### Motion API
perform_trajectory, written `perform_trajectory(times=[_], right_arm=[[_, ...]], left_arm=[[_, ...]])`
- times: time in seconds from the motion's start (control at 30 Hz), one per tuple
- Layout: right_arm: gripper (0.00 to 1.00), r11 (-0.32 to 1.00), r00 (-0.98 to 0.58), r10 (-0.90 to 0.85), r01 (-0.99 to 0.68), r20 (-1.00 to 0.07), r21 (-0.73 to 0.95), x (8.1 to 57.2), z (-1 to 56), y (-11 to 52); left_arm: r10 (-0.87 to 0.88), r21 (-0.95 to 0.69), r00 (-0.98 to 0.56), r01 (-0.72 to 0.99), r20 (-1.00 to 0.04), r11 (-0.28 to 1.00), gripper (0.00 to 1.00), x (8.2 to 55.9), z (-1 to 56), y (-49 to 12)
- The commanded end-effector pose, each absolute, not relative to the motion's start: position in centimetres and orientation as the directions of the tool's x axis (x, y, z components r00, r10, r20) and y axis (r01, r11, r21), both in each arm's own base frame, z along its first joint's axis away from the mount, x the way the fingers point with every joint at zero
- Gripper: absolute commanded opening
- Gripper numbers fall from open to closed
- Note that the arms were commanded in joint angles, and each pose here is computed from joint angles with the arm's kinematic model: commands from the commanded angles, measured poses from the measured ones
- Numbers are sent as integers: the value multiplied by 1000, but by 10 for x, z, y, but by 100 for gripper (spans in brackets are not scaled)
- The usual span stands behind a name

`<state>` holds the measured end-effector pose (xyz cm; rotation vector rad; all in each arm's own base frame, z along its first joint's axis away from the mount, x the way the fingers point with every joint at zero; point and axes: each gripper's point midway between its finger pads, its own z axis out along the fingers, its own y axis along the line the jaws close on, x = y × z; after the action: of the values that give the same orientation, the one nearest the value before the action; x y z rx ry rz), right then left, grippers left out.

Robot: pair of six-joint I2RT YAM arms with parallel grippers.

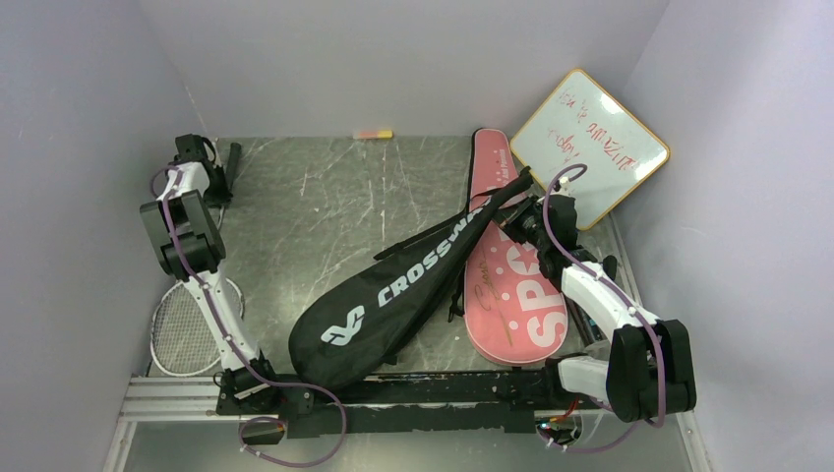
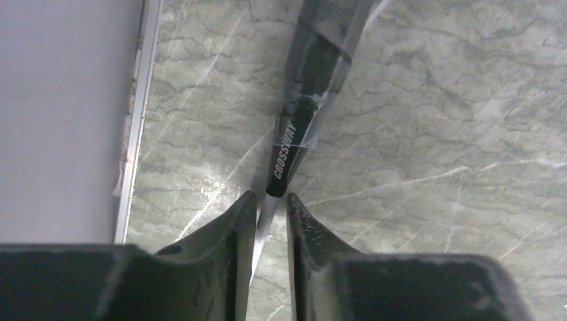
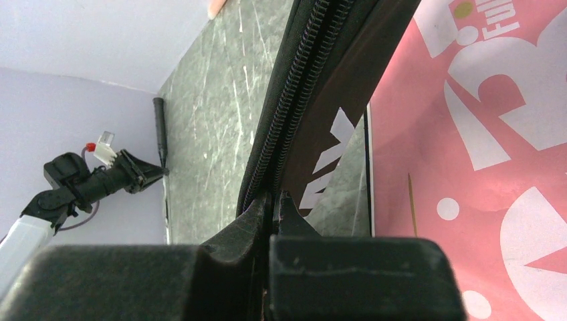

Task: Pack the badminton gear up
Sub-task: Pick up the racket from the center of the board.

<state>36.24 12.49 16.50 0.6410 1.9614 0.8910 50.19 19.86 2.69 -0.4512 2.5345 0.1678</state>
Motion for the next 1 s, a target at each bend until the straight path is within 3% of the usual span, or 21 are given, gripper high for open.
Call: perform_trajectory(times=[0.0,0.1,0.37,0.63,0.77,0.97], right_arm=[[2,602,-450,721,29,-527,798,371,189,126],[2,602,-453,720,32,-525,798,371,188,126],[2,601,-456,721,35,-522,799,372,186,126],[2,596,-466,720,35,-514,803,372,183,128],[4,601,-471,725,77,-502,795,375,171,125],[13,583,-451,788,328,-419,743,383,126,105]], left_arm=[[-303,-5,-807,-349,-507,937,21,496,21,201],[-316,-20,-802,-355,-507,935,6,494,20,203],[-231,-14,-771,-277,-593,961,5,528,67,159],[-193,-72,-618,-215,-762,974,5,558,170,92],[-122,-88,-451,-96,-884,992,5,561,253,25],[-120,-180,-277,203,-953,962,5,531,335,-102]])
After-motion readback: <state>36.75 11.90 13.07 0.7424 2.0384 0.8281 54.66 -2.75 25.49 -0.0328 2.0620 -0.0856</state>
